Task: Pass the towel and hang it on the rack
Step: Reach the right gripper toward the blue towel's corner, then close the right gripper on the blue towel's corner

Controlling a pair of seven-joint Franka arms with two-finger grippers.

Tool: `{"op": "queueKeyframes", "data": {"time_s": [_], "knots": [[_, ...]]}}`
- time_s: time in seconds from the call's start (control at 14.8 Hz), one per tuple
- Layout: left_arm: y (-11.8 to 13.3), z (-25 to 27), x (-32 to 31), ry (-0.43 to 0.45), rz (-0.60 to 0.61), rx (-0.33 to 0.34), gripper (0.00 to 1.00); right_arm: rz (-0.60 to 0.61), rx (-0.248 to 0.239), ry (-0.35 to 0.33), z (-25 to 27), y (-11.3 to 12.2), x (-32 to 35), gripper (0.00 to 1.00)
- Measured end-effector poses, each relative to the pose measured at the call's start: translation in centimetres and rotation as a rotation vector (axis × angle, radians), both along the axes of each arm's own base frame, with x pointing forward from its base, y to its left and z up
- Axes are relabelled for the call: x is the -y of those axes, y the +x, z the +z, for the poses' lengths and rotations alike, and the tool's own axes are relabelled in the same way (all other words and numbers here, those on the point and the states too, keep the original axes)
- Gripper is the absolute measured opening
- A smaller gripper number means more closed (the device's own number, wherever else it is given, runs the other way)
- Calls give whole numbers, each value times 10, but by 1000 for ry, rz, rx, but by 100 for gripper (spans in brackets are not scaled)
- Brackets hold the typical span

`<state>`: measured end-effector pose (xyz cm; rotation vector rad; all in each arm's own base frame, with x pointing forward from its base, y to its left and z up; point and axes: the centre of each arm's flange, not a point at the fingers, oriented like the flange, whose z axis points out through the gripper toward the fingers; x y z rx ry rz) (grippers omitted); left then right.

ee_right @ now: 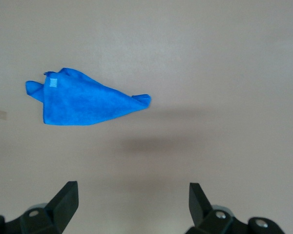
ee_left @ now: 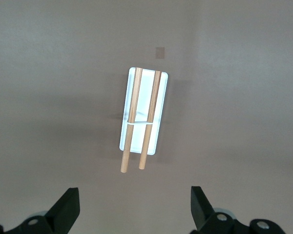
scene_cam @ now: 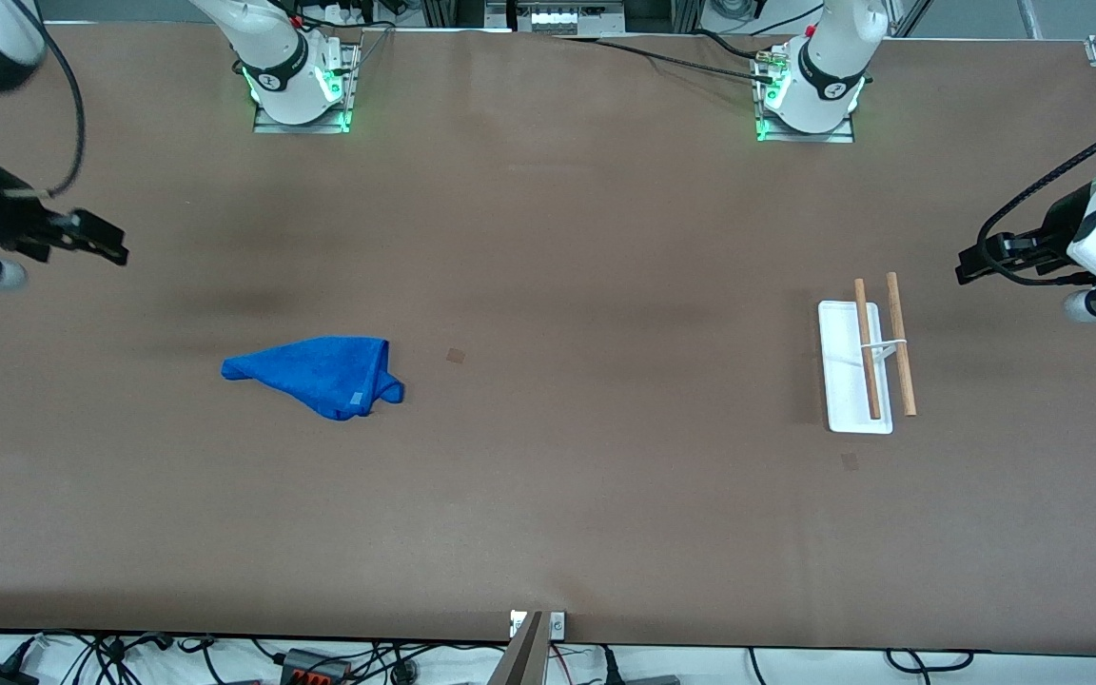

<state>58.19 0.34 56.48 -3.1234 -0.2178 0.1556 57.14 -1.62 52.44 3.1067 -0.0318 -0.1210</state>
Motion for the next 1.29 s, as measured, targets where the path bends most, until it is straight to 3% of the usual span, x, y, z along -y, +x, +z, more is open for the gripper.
{"op": "queueKeyframes", "data": {"time_s": [0.34,0.54,1.01,1.29], "knots": [[0,0,-1,0,2,1,100,-5,-89,2,-113,40,4,100],[0,1,-1,0,2,1,100,12,-148,8,-162,48,14,100],[0,0,-5,0,8,1,100,566,-284,139,-243,47,19,100],[0,0,-6,0,11,1,100,814,-302,204,-277,48,19,100]]}}
